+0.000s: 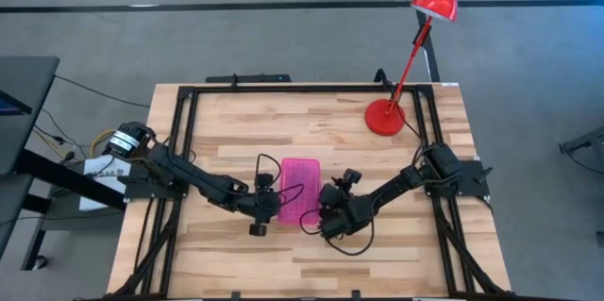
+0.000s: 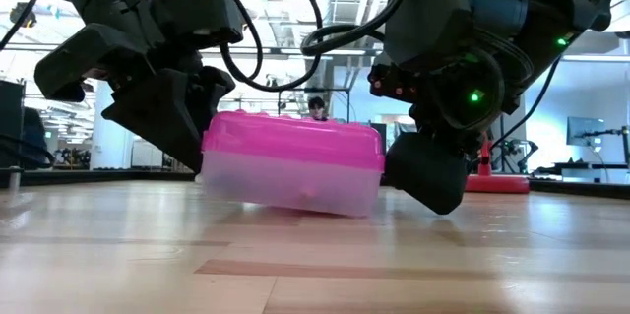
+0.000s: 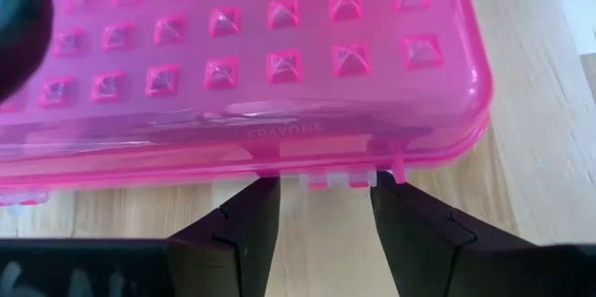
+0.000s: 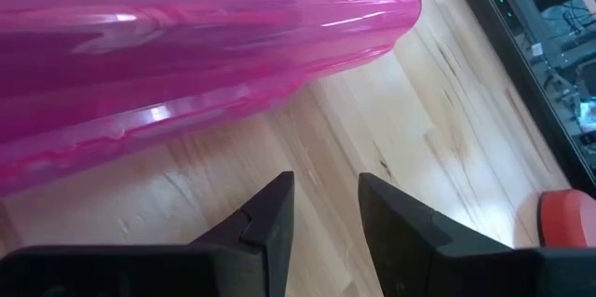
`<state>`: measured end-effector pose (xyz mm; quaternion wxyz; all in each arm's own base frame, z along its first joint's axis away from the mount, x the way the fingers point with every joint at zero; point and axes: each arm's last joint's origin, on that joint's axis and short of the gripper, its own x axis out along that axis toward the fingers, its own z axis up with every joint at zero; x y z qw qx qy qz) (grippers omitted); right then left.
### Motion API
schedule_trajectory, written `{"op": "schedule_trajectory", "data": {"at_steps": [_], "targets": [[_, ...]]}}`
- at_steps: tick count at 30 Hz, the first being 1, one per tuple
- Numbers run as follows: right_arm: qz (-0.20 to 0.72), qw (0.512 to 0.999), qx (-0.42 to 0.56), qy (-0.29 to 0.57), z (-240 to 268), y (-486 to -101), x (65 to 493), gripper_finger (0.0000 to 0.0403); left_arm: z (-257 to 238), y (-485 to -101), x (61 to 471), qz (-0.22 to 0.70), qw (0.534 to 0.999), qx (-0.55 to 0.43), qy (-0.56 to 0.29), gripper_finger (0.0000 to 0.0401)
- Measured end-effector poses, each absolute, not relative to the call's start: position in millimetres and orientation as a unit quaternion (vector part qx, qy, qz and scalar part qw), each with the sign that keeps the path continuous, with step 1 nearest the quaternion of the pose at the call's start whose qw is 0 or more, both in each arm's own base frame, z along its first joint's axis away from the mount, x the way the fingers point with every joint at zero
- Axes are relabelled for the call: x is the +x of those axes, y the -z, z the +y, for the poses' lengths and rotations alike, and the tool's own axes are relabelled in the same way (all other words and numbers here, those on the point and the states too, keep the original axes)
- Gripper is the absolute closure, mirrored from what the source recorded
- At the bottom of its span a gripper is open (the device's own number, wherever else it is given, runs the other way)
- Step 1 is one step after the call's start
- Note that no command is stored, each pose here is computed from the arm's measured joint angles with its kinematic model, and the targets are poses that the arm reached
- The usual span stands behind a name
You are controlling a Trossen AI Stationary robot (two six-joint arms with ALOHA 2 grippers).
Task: Pick & place school supplies into a supply box
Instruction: Close the pink supply box
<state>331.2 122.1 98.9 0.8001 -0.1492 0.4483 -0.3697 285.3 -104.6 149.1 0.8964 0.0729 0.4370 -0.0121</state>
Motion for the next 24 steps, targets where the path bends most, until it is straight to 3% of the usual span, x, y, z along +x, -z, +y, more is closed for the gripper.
{"op": "schedule_trajectory", "data": {"at_steps": [24], "targets": [[0.439, 0.789, -0.160, 0.399, 118.6, -100.2, 325.6, 0.0286, -104.2, -149.5, 286.0, 0.435, 0.897, 0.072, 0.012, 0.0234]]}}
